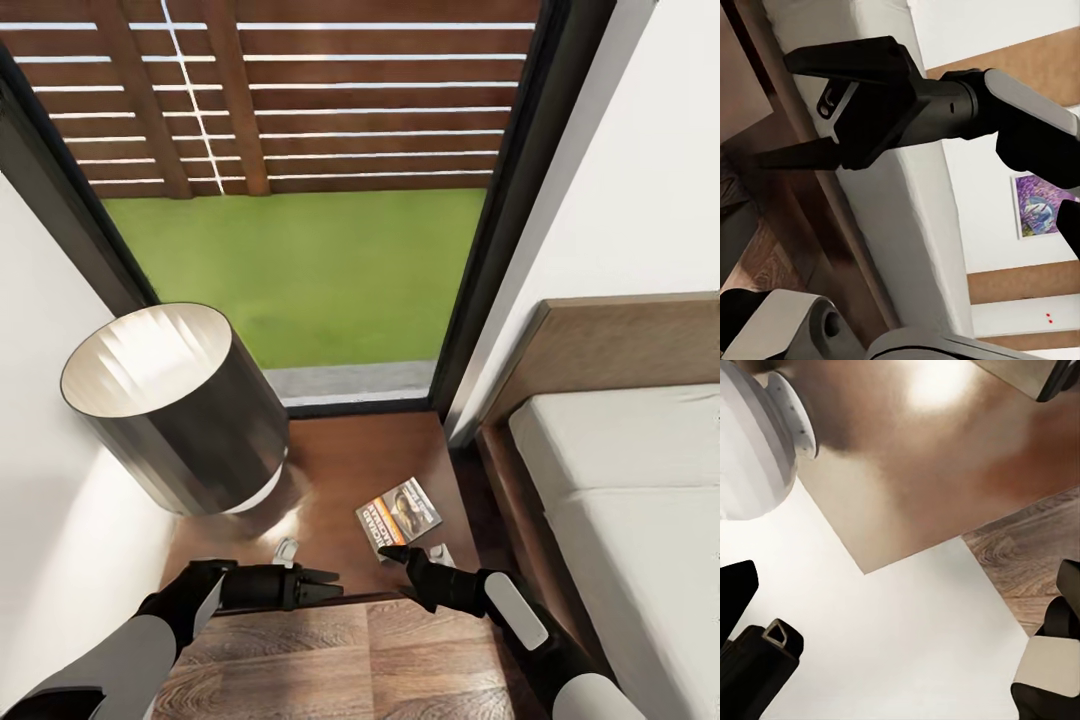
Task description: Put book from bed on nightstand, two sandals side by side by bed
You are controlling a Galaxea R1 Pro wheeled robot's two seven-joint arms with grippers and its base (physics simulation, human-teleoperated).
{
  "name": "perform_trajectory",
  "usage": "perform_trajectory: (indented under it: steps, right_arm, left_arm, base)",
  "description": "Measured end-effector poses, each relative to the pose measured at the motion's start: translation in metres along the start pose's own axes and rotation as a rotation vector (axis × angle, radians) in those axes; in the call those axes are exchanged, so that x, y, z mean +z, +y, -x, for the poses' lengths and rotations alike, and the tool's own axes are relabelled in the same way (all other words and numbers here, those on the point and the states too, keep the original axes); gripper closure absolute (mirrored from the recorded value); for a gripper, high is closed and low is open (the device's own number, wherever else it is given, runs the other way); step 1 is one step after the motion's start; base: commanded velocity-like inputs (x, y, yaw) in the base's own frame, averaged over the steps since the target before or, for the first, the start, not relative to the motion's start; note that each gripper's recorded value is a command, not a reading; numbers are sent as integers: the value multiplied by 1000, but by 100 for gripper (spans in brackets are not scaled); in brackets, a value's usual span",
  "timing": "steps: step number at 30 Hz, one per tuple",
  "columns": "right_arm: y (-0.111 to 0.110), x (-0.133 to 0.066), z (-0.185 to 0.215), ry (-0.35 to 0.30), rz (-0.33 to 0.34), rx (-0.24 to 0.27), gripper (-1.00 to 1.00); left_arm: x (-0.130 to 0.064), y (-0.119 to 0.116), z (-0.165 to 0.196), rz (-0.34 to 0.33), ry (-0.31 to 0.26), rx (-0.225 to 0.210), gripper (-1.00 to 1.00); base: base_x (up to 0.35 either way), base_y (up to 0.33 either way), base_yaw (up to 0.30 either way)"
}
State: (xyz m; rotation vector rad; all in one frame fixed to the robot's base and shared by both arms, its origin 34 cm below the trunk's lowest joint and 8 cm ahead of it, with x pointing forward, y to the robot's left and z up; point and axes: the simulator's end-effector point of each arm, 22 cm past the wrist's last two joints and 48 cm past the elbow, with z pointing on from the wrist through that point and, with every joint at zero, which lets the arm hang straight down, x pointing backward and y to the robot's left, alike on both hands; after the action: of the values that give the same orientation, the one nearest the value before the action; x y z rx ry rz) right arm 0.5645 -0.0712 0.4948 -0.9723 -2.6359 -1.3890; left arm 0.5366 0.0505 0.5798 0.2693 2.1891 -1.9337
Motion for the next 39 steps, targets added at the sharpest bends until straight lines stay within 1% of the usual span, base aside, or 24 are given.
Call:
perform_trajectory:
  steps: [4,5,6,8,10,12,13,15,16,18,19,21,22,23,25,27,30,33,36,39]
  right_arm:
    - [6,-4,-1,0,-2,-6,-100]
    - [6,-5,-3,3,-10,-15,-100]
    - [3,-6,-5,7,-28,-35,-100]
    - [-8,-10,-1,-10,-85,-102,-100]
    - [-19,-15,13,-66,-148,-196,-100]
    - [-29,-23,27,-118,-206,-283,-100]
    - [-33,-27,31,-129,-223,-304,-100]
    - [-49,-44,47,-165,-288,-376,-100]
    - [-53,-50,51,-173,-303,-391,-100]
    - [-70,-69,63,-204,-353,-431,-100]
    - [-73,-74,66,-213,-364,-437,-100]
    - [-88,-89,72,-234,-401,-449,-100]
    - [-91,-92,72,-237,-409,-448,-100]
    - [-99,-97,72,-239,-427,-444,-100]
    - [-117,-106,69,-239,-462,-433,-100]
    - [-130,-114,66,-247,-491,-431,-100]
    - [-143,-123,63,-252,-525,-439,-100]
    - [-153,-130,56,-238,-549,-442,-100]
    - [-160,-133,42,-207,-541,-448,-100]
    - [-172,-138,26,-178,-536,-485,-100]
  left_arm:
    - [-2,-5,1,6,1,-4,-100]
    - [-2,-6,1,11,1,-4,-100]
    - [-2,-5,1,22,2,-7,-100]
    - [-2,0,-6,53,7,-28,-100]
    - [-2,7,-17,88,15,-63,-100]
    - [-4,9,-25,107,23,-74,-100]
    - [-4,8,-26,111,26,-74,-100]
    - [-6,8,-36,120,39,-74,-100]
    - [-6,7,-39,122,43,-75,-100]
    - [-7,6,-53,126,61,-81,-100]
    - [-8,4,-57,128,64,-82,-100]
    - [-10,4,-71,139,75,-76,-100]
    - [-11,3,-73,143,74,-73,-100]
    - [-12,3,-77,150,76,-62,-100]
    - [-13,2,-80,159,75,-46,-100]
    - [-14,0,-81,164,75,-38,-100]
    - [-15,-4,-80,166,74,-35,-100]
    - [-16,-7,-79,174,74,-35,-100]
    - [-18,-6,-81,203,79,-37,-100]
    - [-21,-5,-97,233,96,-57,-100]
  base:
    - [0,0,0]
    - [0,0,0]
    - [0,0,0]
    - [0,0,0]
    - [0,0,0]
    - [0,0,0]
    - [0,0,0]
    - [0,0,0]
    - [0,0,0]
    - [0,0,0]
    - [0,0,0]
    - [0,0,0]
    - [0,0,0]
    - [0,0,0]
    - [0,0,0]
    - [0,0,0]
    - [0,0,0]
    - [0,0,0]
    - [0,0,0]
    - [0,0,0]
